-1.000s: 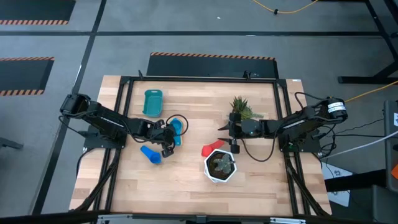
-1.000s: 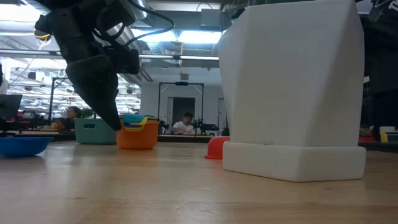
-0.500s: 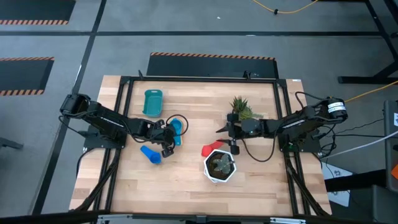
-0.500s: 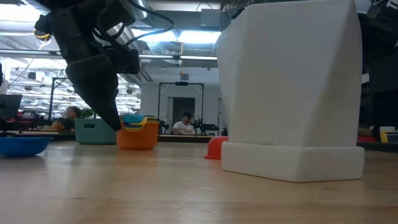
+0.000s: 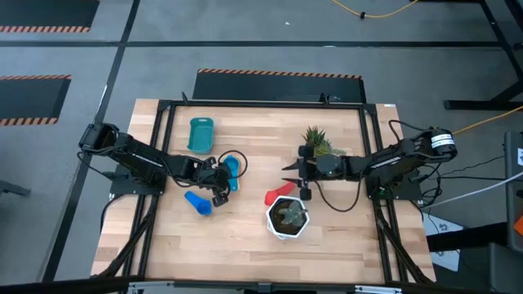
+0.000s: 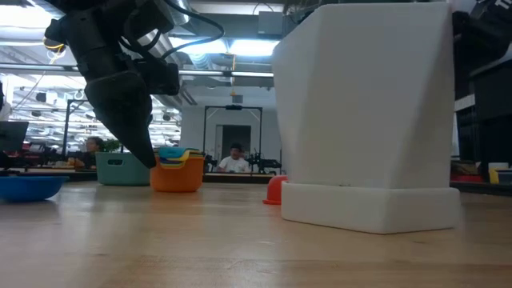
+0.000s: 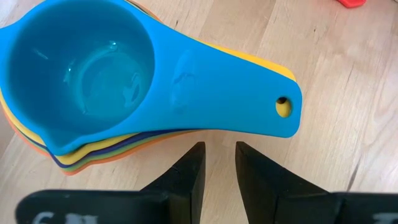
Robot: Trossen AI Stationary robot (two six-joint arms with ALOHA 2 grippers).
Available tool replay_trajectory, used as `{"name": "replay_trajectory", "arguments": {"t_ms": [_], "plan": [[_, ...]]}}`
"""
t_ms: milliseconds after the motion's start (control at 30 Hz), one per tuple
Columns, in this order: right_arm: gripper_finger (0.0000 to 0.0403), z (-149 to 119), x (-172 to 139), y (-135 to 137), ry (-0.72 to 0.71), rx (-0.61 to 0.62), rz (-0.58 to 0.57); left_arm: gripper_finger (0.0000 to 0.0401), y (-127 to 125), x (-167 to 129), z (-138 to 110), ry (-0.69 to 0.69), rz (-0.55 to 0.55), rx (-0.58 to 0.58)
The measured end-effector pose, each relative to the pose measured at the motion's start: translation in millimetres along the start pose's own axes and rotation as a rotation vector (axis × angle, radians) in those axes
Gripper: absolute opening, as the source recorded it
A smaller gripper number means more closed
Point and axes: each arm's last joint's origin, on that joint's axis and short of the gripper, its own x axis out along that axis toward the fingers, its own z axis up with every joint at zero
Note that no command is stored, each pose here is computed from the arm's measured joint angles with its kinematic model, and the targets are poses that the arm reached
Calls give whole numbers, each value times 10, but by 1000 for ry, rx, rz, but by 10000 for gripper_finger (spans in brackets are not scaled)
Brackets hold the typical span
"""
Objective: Nest measuring cups in basket
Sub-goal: Stack the red measuring cup into the light blue measuring cup
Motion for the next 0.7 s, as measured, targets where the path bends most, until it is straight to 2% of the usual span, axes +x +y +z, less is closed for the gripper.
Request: {"name": "replay_trajectory", "arguments": {"t_ms": [133,700], "plan": [[163,1,1,-13,2,3,-36,82,0,0,0,0,0,0],[163,1,1,-11,1,13,-30,82,-11,0,19,-19,-11,-6]]}}
